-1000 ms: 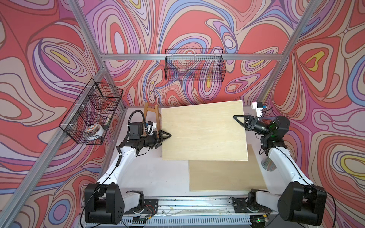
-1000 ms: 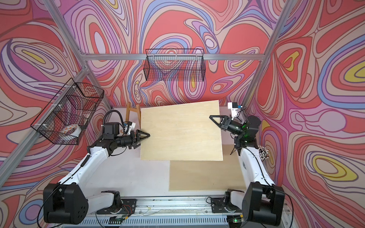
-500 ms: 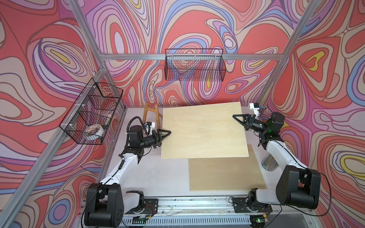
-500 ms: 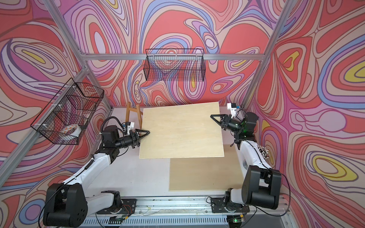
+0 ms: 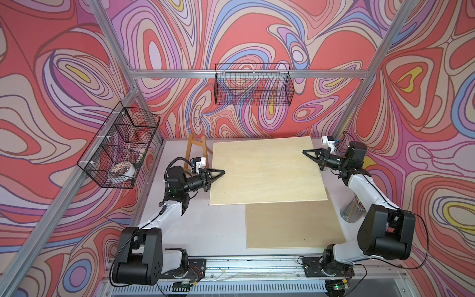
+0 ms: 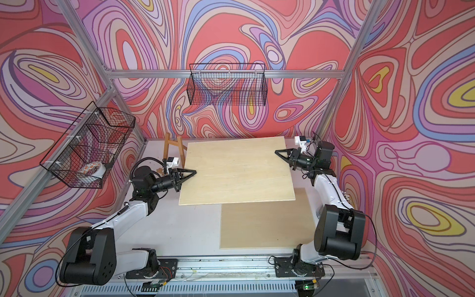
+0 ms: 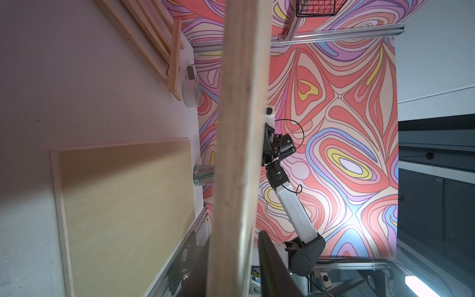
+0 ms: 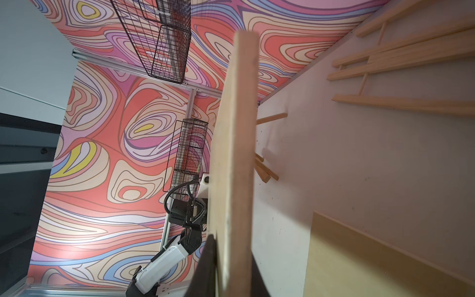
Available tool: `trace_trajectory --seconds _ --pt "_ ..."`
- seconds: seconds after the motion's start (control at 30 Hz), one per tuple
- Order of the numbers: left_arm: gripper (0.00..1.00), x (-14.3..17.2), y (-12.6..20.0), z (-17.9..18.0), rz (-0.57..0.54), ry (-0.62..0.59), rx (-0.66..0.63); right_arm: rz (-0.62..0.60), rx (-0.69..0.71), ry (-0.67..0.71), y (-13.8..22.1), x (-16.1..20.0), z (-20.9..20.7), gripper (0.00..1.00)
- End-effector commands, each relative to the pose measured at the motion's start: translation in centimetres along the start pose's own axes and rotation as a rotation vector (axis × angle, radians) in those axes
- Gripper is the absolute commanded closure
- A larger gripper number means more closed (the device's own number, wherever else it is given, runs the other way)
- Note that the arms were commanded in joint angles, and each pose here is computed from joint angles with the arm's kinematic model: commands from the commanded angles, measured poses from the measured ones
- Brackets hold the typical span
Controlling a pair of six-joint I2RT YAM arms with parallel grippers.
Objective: Disassemble the easel
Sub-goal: Place the drawing board on the drawing board.
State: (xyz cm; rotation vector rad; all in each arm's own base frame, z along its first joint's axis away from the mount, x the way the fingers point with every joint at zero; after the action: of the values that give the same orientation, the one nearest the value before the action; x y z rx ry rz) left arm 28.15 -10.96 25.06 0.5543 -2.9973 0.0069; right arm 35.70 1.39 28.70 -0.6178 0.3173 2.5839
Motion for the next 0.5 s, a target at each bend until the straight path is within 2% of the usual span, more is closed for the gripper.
trace_trajectory --seconds 0.0,0.07,0.2,0.37,0.47 --pt "0.79 2.9 -1.1 -4.8 0.143 -0.194 0.114 0.039 0.01 0.332 -2.4 1.2 0.0 1.0" --pt "0.82 3.0 -1.2 -4.8 0.147 -0.193 0.112 0.03 0.021 0.341 -2.4 1.1 -0.1 1.0" --pt "1.0 3.3 -1.2 -5.2 0.133 -0.191 0.118 0.012 0.036 0.355 -2.3 1.1 -0.1 1.0" --pt "1.0 3.6 -0.9 -5.7 0.083 -0.187 0.134 -0.002 0.061 0.328 -2.3 1.3 -0.4 1.0" --pt "1.0 3.5 -0.5 -5.5 0.016 -0.17 0.144 -0.008 0.09 0.27 -2.4 1.6 -1.3 0.98"
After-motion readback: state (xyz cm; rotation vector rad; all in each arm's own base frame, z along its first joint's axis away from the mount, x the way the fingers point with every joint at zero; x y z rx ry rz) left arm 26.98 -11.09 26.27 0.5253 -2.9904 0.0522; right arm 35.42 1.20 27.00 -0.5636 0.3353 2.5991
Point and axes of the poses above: each gripper's point midway between its finger pads, its own y axis back along the fingers, its own z axis along the line the jaws close on, x = y × z, the point moved 7 cm from there along y, back along the fingers, and after that the axes turned 10 degrees about y, right-handed, at the moved point
